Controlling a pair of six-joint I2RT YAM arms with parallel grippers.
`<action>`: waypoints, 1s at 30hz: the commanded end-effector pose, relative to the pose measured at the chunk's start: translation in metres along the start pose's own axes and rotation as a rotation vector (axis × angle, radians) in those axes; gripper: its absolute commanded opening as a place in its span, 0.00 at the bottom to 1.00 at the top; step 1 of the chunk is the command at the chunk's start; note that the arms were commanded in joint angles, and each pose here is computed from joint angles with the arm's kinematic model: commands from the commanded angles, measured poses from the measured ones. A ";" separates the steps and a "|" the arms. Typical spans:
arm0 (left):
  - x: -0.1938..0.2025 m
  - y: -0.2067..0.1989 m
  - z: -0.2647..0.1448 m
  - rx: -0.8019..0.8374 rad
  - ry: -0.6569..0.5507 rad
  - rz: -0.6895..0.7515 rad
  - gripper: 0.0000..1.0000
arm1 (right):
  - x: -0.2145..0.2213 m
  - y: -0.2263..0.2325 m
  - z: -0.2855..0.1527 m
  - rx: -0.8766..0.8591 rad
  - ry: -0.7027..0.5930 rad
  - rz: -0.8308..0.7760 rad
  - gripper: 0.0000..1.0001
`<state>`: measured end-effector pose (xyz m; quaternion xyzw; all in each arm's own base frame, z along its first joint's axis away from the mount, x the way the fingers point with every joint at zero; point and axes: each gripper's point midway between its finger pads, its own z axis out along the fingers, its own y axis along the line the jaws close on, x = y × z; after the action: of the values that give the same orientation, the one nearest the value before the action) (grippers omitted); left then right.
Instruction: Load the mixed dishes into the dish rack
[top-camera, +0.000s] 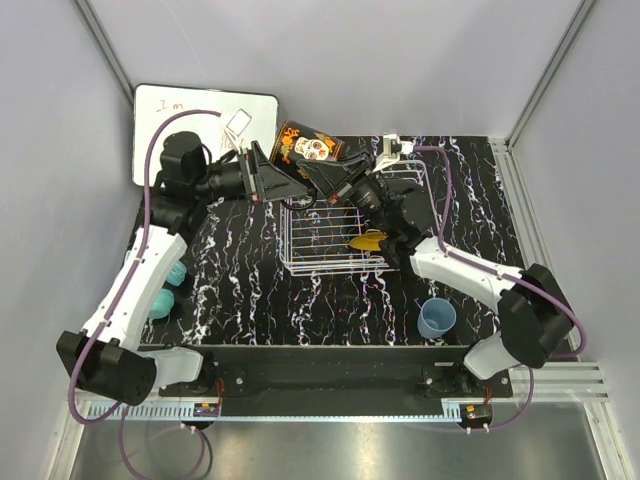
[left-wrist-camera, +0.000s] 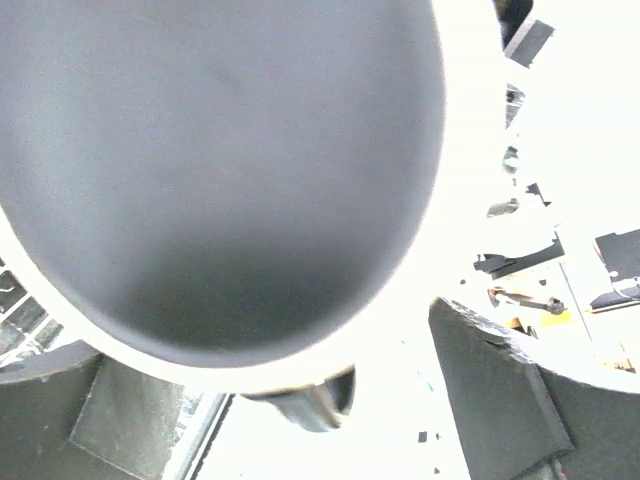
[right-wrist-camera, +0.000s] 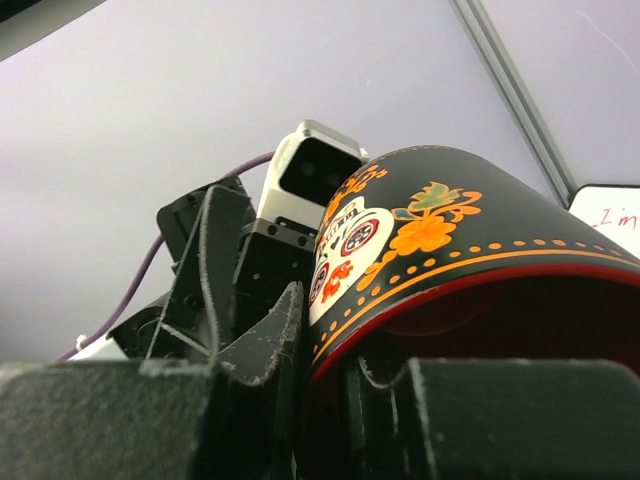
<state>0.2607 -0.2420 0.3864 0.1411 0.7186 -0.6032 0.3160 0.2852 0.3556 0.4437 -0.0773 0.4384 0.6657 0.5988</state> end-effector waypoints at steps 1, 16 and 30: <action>-0.004 -0.022 -0.008 0.043 -0.032 0.050 0.99 | -0.088 0.084 0.010 -0.282 -0.289 -0.018 0.00; -0.014 -0.019 -0.002 0.049 -0.073 0.011 0.99 | -0.066 0.085 0.025 -0.380 -0.237 0.146 0.00; -0.047 -0.019 0.003 0.067 -0.130 -0.029 0.46 | -0.043 0.093 0.026 -0.399 -0.187 0.209 0.00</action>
<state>0.2828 -0.2373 0.3892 0.0650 0.7178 -0.6245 0.3010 0.3131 0.3756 0.4489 -0.0179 0.4283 0.7212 0.5441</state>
